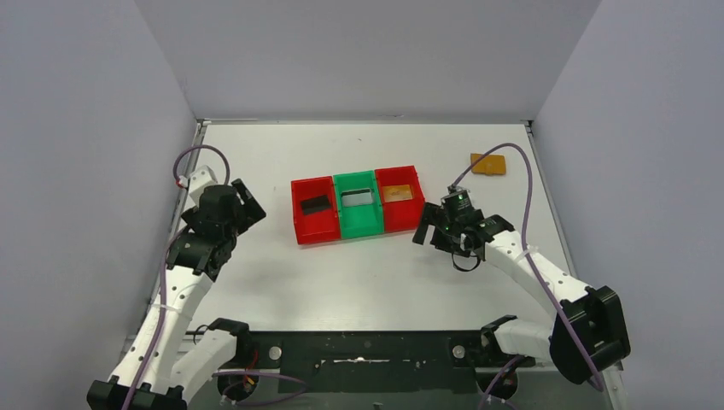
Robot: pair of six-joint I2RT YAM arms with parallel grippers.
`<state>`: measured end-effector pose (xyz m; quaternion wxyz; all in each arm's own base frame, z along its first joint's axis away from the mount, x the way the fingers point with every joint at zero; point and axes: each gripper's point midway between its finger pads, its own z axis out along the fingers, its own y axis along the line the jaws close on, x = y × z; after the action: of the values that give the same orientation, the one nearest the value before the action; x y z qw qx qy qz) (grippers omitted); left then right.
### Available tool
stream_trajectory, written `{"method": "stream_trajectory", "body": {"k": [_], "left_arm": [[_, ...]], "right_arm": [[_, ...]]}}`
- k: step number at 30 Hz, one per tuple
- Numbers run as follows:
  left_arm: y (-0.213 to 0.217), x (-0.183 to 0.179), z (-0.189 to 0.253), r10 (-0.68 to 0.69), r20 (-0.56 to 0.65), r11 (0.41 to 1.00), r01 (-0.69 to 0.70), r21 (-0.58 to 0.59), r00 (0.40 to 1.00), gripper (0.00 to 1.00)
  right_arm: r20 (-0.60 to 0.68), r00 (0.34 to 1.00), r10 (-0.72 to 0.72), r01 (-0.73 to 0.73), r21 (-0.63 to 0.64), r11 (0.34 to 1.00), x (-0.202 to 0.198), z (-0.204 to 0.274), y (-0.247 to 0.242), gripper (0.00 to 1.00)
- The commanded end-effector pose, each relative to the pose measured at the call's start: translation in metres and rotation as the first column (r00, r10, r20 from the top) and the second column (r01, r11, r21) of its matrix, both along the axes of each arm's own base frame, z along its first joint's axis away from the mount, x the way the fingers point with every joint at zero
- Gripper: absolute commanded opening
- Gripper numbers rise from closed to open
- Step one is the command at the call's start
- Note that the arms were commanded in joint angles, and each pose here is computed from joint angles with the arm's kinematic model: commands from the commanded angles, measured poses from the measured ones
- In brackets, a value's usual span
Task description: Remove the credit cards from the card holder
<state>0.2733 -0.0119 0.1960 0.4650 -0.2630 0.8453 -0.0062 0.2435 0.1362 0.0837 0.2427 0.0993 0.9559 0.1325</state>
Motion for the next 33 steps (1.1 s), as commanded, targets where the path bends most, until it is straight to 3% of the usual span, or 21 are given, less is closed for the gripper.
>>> {"method": "stream_trajectory", "body": {"k": [1, 3, 9, 18, 33], "left_arm": [[0.023, 0.000, 0.030, 0.176, 0.110, 0.984, -0.173, -0.028, 0.978, 0.97], [0.021, -0.001, 0.034, 0.169, 0.123, 0.985, -0.164, -0.046, 0.978, 0.97], [-0.027, 0.006, 0.046, -0.075, 0.259, 0.979, 0.120, -0.164, 0.963, 0.98], [-0.052, -0.012, 0.036, -0.174, 0.295, 0.936, 0.251, -0.246, 0.939, 0.98], [-0.013, -0.018, 0.042, -0.055, 0.257, 0.989, 0.087, -0.116, 0.965, 0.97]], "right_arm": [[0.087, 0.996, -0.026, 0.023, 0.032, 0.999, 0.022, 0.018, 0.008, 0.98], [0.069, 0.998, -0.009, 0.004, 0.075, 0.997, 0.024, 0.010, 0.021, 0.98], [0.053, 0.998, 0.027, -0.030, 0.062, 0.998, 0.033, -0.006, 0.056, 0.99], [0.117, 0.990, 0.075, -0.079, 0.030, 0.996, 0.054, -0.007, 0.111, 1.00], [0.283, 0.953, 0.107, -0.066, -0.150, 0.986, 0.075, -0.003, 0.195, 0.98]]}}
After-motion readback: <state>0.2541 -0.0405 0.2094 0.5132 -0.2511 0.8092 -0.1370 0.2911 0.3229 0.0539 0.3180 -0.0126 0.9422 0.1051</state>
